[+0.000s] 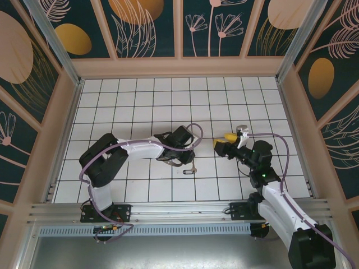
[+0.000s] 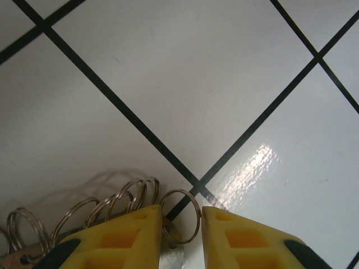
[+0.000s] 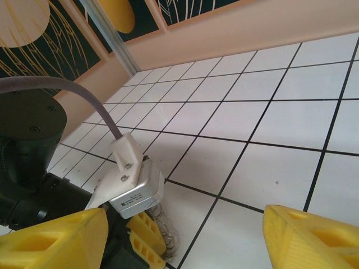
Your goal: Put the keys on the keyring
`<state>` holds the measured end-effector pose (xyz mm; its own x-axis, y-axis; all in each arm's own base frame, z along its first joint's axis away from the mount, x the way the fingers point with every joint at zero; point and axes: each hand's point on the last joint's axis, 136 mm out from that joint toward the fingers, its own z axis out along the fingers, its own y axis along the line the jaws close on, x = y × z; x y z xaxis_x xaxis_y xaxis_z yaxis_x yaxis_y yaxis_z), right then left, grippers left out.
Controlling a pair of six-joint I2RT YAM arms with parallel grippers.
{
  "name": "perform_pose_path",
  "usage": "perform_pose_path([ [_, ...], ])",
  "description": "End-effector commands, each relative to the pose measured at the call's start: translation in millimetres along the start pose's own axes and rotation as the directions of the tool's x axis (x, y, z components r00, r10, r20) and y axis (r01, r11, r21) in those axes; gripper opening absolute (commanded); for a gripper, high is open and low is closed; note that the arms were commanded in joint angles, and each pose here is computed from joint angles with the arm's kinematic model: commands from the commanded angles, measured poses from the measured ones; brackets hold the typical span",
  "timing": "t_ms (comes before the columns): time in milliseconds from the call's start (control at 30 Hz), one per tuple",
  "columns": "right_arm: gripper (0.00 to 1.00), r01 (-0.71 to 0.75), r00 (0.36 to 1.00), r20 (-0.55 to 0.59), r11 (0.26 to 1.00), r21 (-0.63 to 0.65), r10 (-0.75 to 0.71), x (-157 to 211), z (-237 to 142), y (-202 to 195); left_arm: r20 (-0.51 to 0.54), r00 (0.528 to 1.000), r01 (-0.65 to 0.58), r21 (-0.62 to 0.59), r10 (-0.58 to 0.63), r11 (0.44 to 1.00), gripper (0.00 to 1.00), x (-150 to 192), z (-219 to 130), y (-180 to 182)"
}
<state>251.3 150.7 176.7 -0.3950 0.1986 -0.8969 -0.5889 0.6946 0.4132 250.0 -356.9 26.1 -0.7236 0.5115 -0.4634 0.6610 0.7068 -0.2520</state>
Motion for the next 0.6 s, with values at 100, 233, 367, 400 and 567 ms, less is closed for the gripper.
perform_pose_path([
  [100, 0.73, -0.003, 1.0, 0.019, 1.0, -0.013, 0.003, -2, -4, 1, -0.004, 1.0, -0.016, -0.057, 0.016, 0.998, 0.2, -3, 8, 5],
  [233, 0.73, -0.003, 1.0, 0.024, 1.0, -0.006, 0.003, -2, -5, 0, -0.004, 1.0, -0.018, -0.097, 0.017, 0.995, 0.15, -1, 7, 11],
  [367, 0.73, -0.001, 1.0, 0.029, 1.0, -0.006, 0.001, -4, -6, -1, 0.013, 1.0, -0.016, -0.107, 0.018, 0.994, 0.07, -3, 3, 12],
  [400, 0.73, -0.002, 1.0, 0.03, 1.0, -0.006, 0.002, -3, -6, -1, 0.017, 1.0, -0.018, -0.1, 0.019, 0.995, 0.05, -4, 2, 10],
  [567, 0.73, 0.0, 0.999, 0.033, 1.0, -0.01, 0.0, -5, -6, 0, 0.047, 0.998, -0.046, -0.058, 0.049, 0.997, 0.0, -10, -13, 0],
])
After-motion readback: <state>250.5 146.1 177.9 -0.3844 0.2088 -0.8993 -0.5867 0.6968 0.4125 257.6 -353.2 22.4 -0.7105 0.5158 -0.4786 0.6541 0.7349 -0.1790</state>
